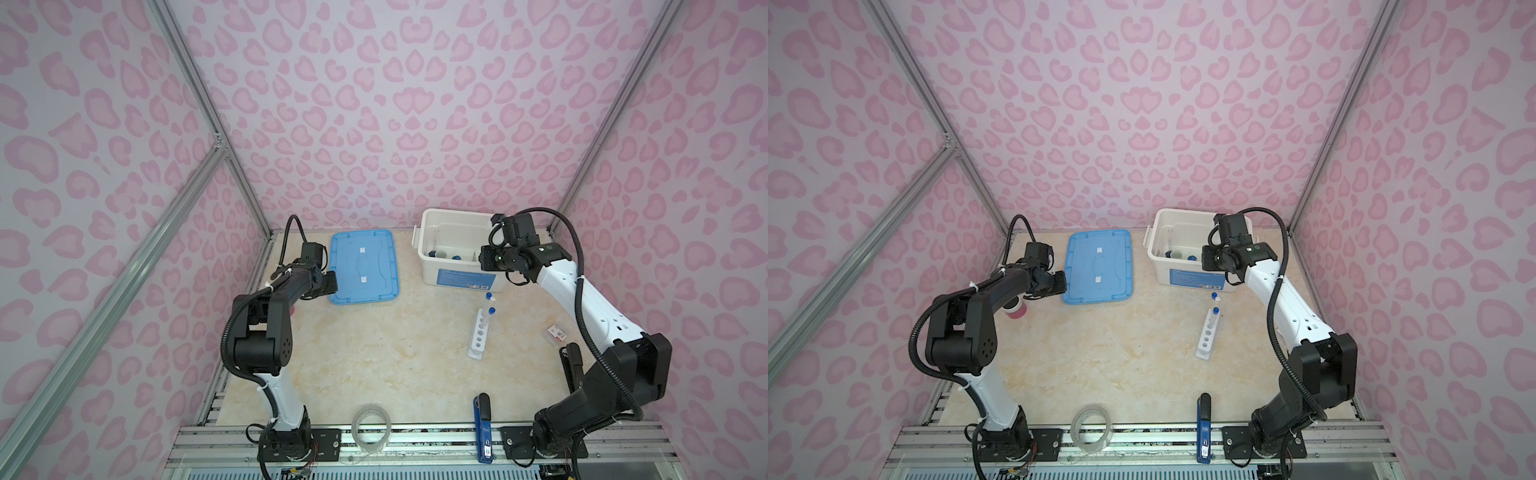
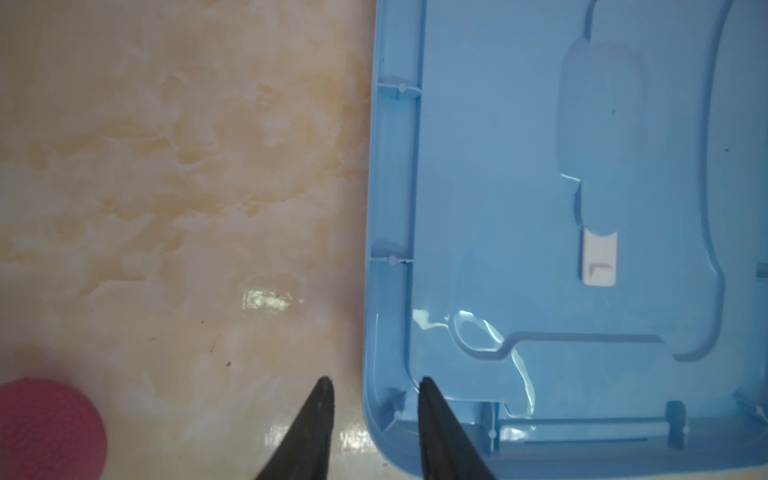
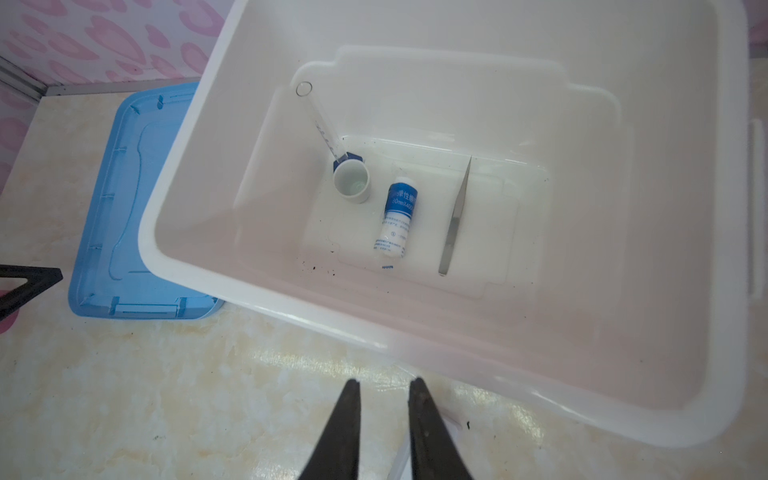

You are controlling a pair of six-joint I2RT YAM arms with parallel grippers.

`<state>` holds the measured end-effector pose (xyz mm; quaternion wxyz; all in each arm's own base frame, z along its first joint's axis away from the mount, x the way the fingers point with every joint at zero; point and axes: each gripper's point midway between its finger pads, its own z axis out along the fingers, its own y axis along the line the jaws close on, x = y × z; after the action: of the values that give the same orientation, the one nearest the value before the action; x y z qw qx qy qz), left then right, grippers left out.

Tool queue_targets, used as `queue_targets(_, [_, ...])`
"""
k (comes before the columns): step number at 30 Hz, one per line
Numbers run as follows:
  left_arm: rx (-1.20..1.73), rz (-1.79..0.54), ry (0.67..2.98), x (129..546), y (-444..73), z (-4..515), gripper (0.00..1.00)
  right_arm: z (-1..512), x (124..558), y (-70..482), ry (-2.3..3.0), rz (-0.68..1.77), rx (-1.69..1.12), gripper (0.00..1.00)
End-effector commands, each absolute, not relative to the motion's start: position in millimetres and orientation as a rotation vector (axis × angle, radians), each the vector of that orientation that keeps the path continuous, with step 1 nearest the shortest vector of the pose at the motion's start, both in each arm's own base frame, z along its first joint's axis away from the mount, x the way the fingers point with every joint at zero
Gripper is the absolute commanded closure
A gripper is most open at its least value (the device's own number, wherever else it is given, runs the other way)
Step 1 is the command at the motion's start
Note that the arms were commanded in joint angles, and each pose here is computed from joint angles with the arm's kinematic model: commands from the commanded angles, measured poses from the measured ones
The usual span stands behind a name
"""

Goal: Organize the chemistry lab equipment
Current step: 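Move left gripper to the blue lid's nearest edge while right gripper hovers, then lower left gripper onto the blue lid's edge and close on it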

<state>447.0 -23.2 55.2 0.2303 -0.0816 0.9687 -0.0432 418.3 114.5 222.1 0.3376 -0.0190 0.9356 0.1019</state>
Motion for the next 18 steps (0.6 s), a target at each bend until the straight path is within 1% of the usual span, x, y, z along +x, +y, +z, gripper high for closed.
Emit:
queue_targets(1, [-0.234,-0.105,2.699,445.6,-21.3,48.9,0.63,218.7,417.5,114.3,2.440,0.267,-0.046,0.78])
queue_targets(7, [-0.262,-0.081,2.708,450.3,-18.0,45.1,0.63,216.9,417.3,112.1,2.438,0.264,-0.042,0.78])
queue_targets(8, [-0.264,-0.080,2.708,450.7,-18.0,44.9,0.67,216.0,416.8,112.1,2.441,0.265,-0.040,0.78])
queue_targets(16, [-0.269,-0.074,2.751,447.7,-17.8,30.2,0.68,215.8,415.5,107.7,2.432,0.268,-0.026,0.78])
queue_targets(18, [-0.276,-0.080,2.728,456.1,-18.5,37.1,0.68,213.0,415.7,106.1,2.434,0.267,-0.017,0.78])
